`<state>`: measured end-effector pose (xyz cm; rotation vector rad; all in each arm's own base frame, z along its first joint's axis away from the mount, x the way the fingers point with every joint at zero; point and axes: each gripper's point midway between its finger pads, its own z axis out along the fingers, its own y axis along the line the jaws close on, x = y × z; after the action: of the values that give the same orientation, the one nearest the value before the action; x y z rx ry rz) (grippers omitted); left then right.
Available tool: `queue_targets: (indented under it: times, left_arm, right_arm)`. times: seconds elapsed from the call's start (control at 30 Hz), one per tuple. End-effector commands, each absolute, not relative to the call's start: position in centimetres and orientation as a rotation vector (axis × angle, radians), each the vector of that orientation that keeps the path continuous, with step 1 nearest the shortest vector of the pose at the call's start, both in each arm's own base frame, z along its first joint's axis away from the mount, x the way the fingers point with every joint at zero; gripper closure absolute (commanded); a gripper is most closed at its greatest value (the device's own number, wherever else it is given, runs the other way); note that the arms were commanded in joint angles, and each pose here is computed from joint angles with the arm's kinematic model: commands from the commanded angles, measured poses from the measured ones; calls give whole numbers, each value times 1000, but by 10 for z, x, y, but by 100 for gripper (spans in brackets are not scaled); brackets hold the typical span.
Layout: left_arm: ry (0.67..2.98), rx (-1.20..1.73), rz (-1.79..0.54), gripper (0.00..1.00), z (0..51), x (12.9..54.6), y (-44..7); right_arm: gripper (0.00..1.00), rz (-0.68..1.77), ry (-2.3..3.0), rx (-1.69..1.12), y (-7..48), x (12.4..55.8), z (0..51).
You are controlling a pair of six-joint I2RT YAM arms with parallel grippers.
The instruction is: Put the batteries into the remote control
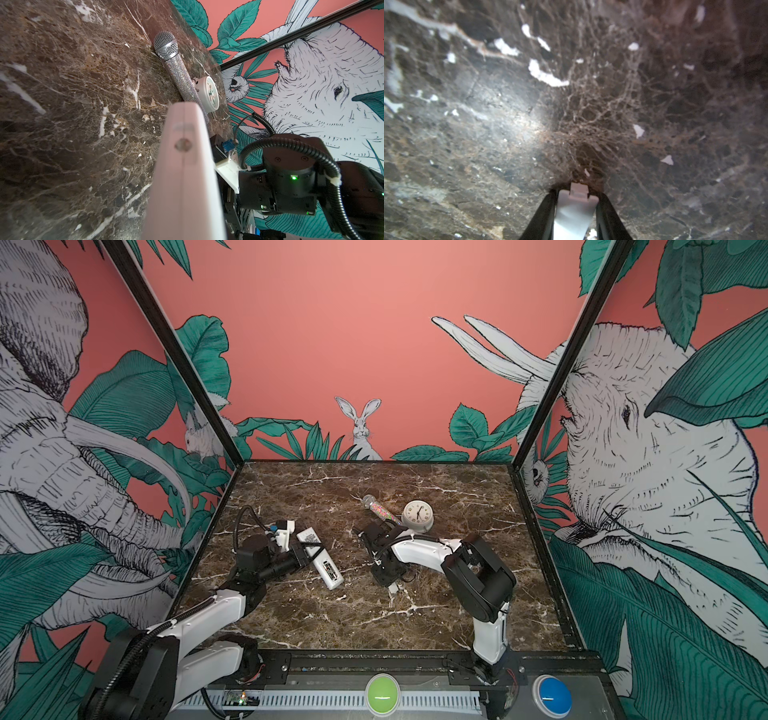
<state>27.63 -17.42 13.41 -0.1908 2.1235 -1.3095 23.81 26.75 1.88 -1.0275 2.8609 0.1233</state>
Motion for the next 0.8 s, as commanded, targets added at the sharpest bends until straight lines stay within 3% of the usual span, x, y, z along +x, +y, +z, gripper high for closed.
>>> queue_targets:
  times: [0.0,0.43,0.77]
  left_arm:
    - [2080,-152,-1312,100,142,276,-174]
    - [2031,-109,-1310,100,154,276,-175]
    - [1988,-88,-1298,100,163,276,-173]
  right_arm:
    - [70,123,2867,-1032,270,237,13]
    - [81,208,2655,-1120,291,226,48]
    - [86,415,2353,-1047,314,222,119]
